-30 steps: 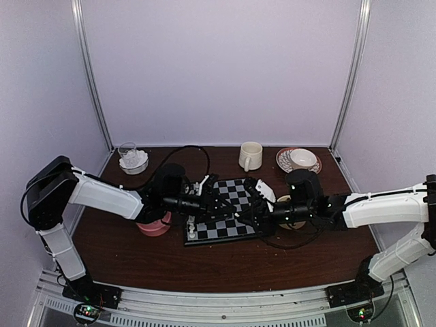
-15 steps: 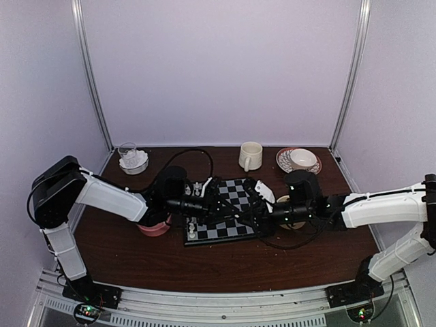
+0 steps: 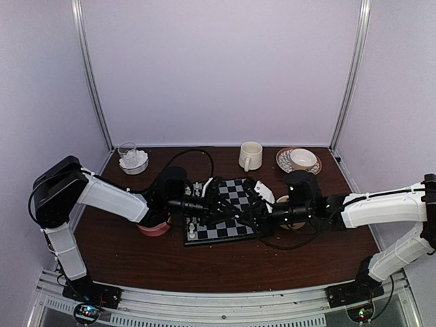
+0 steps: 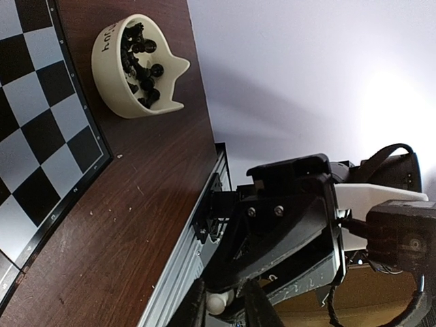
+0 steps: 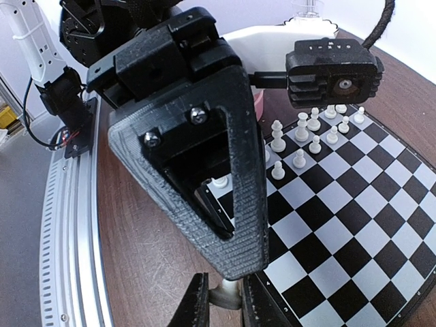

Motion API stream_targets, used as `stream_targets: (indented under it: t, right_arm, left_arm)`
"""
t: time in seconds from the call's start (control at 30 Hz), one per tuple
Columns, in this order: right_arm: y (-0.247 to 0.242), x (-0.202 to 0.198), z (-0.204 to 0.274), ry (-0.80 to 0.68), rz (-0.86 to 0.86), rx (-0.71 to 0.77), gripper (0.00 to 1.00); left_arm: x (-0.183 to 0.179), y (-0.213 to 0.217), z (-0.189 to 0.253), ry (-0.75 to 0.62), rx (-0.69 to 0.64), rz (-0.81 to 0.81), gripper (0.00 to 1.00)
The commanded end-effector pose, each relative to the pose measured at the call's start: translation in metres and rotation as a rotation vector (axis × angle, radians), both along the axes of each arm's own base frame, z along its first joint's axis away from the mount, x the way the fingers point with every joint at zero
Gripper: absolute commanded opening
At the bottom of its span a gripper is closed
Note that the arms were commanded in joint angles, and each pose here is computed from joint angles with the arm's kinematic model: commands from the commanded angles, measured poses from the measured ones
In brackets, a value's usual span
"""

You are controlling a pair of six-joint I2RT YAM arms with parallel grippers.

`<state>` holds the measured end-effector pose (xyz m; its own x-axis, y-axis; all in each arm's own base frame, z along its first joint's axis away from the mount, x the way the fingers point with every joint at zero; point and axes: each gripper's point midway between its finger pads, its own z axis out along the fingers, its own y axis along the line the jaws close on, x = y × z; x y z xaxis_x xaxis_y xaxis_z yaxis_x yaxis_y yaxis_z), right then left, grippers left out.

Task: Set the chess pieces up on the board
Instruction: Pass from the right arm to the left, then place the pawn at g2.

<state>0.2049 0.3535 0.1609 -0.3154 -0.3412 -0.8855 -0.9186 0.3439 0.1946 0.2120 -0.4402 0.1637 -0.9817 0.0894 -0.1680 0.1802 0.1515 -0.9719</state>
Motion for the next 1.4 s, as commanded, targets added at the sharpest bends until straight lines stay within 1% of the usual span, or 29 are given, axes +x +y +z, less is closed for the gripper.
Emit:
stream_targets:
  t: [0.0, 0.23, 0.27, 0.33, 0.4, 0.43, 0.5, 0.57, 0.67, 0.87, 0.97, 1.03, 1.13, 1.2, 1.3, 1.37]
  right_arm:
    - [-0.001, 0.006, 0.003, -0.023, -0.032, 0.003, 0.11]
    - [-0.002, 0.007, 0.001, -0.026, -0.043, -0.006, 0.11]
    - [-0.002, 0.007, 0.0, -0.025, -0.044, -0.007, 0.11]
    - [-0.002, 0.007, 0.0, -0.026, -0.043, -0.007, 0.11]
    - [-0.002, 0.007, 0.001, -0.028, -0.042, -0.007, 0.13]
    - [-0.002, 0.007, 0.001, -0.03, -0.042, -0.008, 0.16]
    - [-0.003, 0.008, 0.0, -0.031, -0.047, -0.01, 0.25]
    - [-0.005, 0.008, 0.0, -0.036, -0.055, -0.011, 0.32]
    - [-0.009, 0.009, 0.003, -0.048, -0.075, -0.003, 0.5]
    - [-0.016, 0.005, 0.014, -0.067, -0.086, 0.042, 0.7]
    - [-0.021, 0.006, 0.017, -0.069, -0.112, 0.058, 0.76]
    - [-0.024, 0.007, 0.017, -0.068, -0.127, 0.068, 0.78]
    - [-0.028, 0.008, 0.02, -0.074, -0.152, 0.091, 0.78]
    - [-0.032, 0.01, 0.022, -0.084, -0.173, 0.105, 0.79]
    - [-0.035, 0.011, 0.021, -0.088, -0.193, 0.105, 0.79]
    - [-0.037, 0.011, 0.021, -0.089, -0.2, 0.106, 0.79]
  left_arm:
    - [-0.007, -0.005, 0.01, -0.029, -0.049, -0.033, 0.22]
    - [-0.007, -0.005, 0.008, -0.025, -0.047, -0.034, 0.1]
    - [-0.007, -0.005, 0.008, -0.024, -0.047, -0.034, 0.06]
    - [-0.007, -0.004, 0.008, -0.024, -0.048, -0.036, 0.01]
    - [-0.007, -0.004, 0.008, -0.028, -0.048, -0.034, 0.0]
    - [-0.007, -0.004, 0.008, -0.03, -0.045, -0.031, 0.0]
    - [-0.005, -0.004, 0.008, -0.049, -0.04, -0.025, 0.0]
    - [-0.003, -0.002, 0.005, -0.07, -0.017, -0.014, 0.0]
    - [-0.001, 0.003, 0.001, -0.114, 0.036, 0.003, 0.0]
    - [0.014, 0.025, -0.012, -0.233, 0.195, 0.063, 0.0]
    - [0.024, 0.039, -0.02, -0.343, 0.346, 0.091, 0.0]
    - [0.026, 0.047, -0.025, -0.385, 0.418, 0.081, 0.0]
    - [0.034, 0.068, -0.039, -0.486, 0.587, 0.081, 0.0]
    - [0.042, 0.078, -0.045, -0.553, 0.66, 0.092, 0.0]
    - [0.051, 0.086, -0.052, -0.647, 0.732, 0.097, 0.0]
    - [0.051, 0.081, -0.052, -0.702, 0.729, 0.068, 0.0]
